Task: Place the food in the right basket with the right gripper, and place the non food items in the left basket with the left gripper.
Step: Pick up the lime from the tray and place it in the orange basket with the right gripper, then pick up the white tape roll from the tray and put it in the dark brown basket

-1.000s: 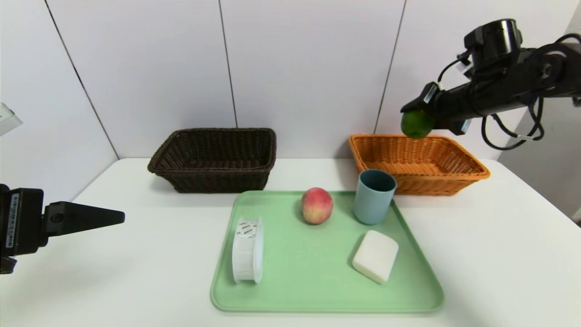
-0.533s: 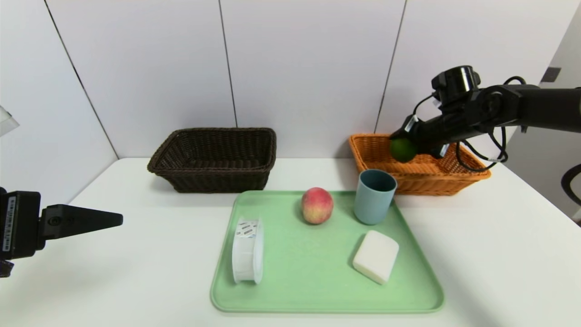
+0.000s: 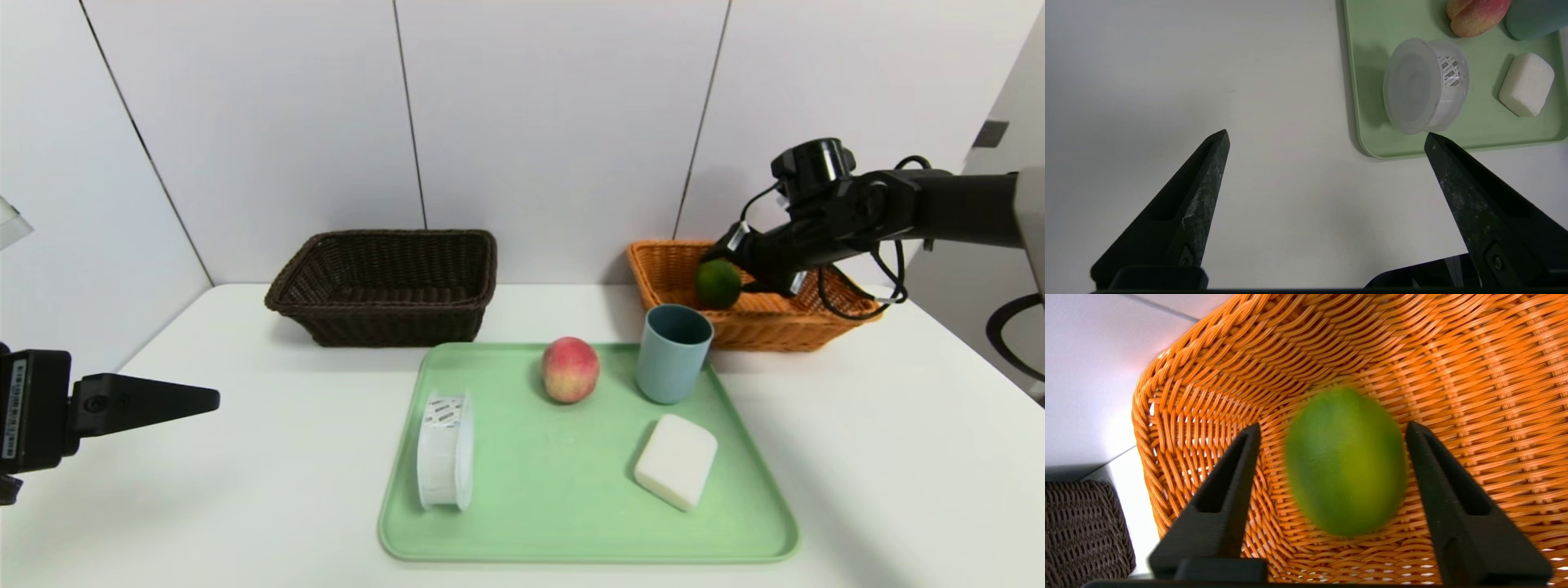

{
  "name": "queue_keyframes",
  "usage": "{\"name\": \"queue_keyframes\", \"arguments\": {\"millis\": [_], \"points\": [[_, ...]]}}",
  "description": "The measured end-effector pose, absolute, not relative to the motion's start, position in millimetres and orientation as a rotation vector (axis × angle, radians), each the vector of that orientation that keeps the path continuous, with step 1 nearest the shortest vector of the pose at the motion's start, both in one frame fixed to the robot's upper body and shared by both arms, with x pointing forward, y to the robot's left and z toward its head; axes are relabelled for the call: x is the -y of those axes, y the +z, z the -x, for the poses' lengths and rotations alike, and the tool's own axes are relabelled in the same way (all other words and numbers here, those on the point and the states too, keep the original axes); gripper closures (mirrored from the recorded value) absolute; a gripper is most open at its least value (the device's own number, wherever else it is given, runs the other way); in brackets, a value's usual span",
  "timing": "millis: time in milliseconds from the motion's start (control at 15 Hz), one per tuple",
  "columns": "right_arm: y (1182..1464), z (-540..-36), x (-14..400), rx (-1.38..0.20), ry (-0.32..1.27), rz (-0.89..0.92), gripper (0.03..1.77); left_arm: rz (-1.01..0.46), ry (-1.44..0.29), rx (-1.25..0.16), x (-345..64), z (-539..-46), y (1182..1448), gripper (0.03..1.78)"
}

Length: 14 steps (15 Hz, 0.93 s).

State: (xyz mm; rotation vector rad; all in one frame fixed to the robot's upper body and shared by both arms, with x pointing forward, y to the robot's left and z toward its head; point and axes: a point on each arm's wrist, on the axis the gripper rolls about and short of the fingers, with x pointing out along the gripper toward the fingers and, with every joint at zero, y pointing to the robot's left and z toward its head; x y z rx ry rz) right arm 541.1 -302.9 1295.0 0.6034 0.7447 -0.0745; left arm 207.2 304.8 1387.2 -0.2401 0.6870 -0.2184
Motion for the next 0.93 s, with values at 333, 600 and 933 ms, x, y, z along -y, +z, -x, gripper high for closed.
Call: {"name": "queue_keyframes", "arguments": {"millis": [333, 600, 933], "points": [[1304, -542, 304, -0.694, -0.107, -0.591, 0.34, 0.235, -0.194, -0.681, -305, -208, 1385, 0.12], [1320, -541, 302, -0.562, -0.207, -0.541, 0.24, 0.238, -0.197, -0.677, -306, -206, 1386, 0.12], [1346, -529, 301, -0.477, -0.257, -0.412, 0.17, 0.240, -0.205, -0.659, -307, -199, 1388, 0.12]]}}
